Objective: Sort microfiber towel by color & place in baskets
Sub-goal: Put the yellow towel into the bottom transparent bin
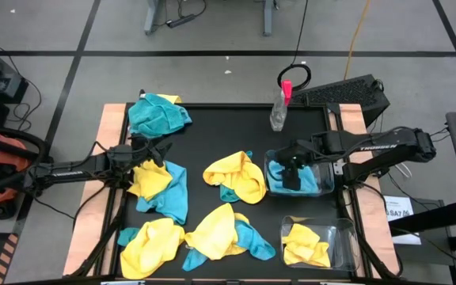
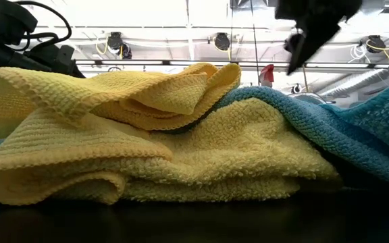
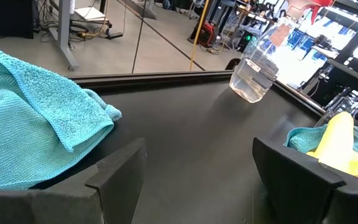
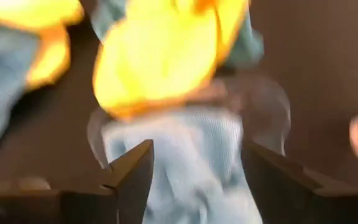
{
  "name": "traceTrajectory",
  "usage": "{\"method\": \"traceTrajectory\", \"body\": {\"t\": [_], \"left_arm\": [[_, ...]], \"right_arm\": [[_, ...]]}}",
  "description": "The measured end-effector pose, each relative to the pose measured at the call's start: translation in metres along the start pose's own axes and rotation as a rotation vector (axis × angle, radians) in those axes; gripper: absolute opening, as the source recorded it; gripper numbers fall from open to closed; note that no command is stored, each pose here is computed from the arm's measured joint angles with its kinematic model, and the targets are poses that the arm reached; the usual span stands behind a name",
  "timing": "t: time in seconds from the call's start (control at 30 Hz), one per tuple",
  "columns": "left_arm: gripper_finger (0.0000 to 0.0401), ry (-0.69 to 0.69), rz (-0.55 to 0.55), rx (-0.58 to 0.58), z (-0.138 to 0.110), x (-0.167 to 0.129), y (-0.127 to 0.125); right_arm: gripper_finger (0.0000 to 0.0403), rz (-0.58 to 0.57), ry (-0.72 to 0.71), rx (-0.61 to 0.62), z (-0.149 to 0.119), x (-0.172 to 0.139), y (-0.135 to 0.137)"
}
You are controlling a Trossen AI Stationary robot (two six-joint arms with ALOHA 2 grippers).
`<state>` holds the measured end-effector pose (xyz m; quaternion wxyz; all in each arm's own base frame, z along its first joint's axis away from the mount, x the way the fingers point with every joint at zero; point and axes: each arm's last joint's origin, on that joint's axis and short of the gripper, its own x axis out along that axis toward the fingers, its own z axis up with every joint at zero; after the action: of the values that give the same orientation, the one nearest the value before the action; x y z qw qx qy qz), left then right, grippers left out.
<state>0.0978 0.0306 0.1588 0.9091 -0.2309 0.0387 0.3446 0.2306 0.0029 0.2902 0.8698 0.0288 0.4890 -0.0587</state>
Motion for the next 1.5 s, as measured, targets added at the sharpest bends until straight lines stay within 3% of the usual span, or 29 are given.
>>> {"method": "traceTrajectory", "body": {"t": [0.13,0.23,0.43,0.57,0.77,0.97,1.13,1.23,1.4,1.5], "left_arm": [[0.0299,0.000,0.000,0.000,0.000,0.000,0.000],[0.0299,0.000,0.000,0.000,0.000,0.000,0.000],[0.0299,0.000,0.000,0.000,0.000,0.000,0.000],[0.0299,0.000,0.000,0.000,0.000,0.000,0.000],[0.0299,0.000,0.000,0.000,0.000,0.000,0.000],[0.0299,0.000,0.000,0.000,0.000,0.000,0.000],[0.0299,0.000,0.000,0.000,0.000,0.000,0.000],[0.0299,0.000,0.000,0.000,0.000,0.000,0.000],[0.0299,0.000,0.000,0.000,0.000,0.000,0.000],[0.0299,0.000,0.000,0.000,0.000,0.000,0.000]], "right_arm": [[0.0249,0.018,-0.193,-0.110,0.020,0.002,0.005],[0.0251,-0.065,-0.296,-0.158,0.034,0.008,0.004],[0.0251,-0.174,-0.377,-0.141,0.057,0.037,-0.016],[0.0251,-0.180,-0.342,-0.092,0.063,0.065,-0.035],[0.0251,-0.030,-0.240,-0.049,0.059,0.110,-0.048],[0.0243,0.141,-0.160,-0.066,0.053,0.136,-0.035],[0.0211,0.187,-0.149,-0.117,0.052,0.138,-0.011],[0.0193,0.146,-0.152,-0.149,0.052,0.138,0.000],[0.0182,-0.045,-0.142,-0.219,0.050,0.139,0.006],[0.0187,-0.031,-0.153,-0.233,0.051,0.139,0.006]]}}
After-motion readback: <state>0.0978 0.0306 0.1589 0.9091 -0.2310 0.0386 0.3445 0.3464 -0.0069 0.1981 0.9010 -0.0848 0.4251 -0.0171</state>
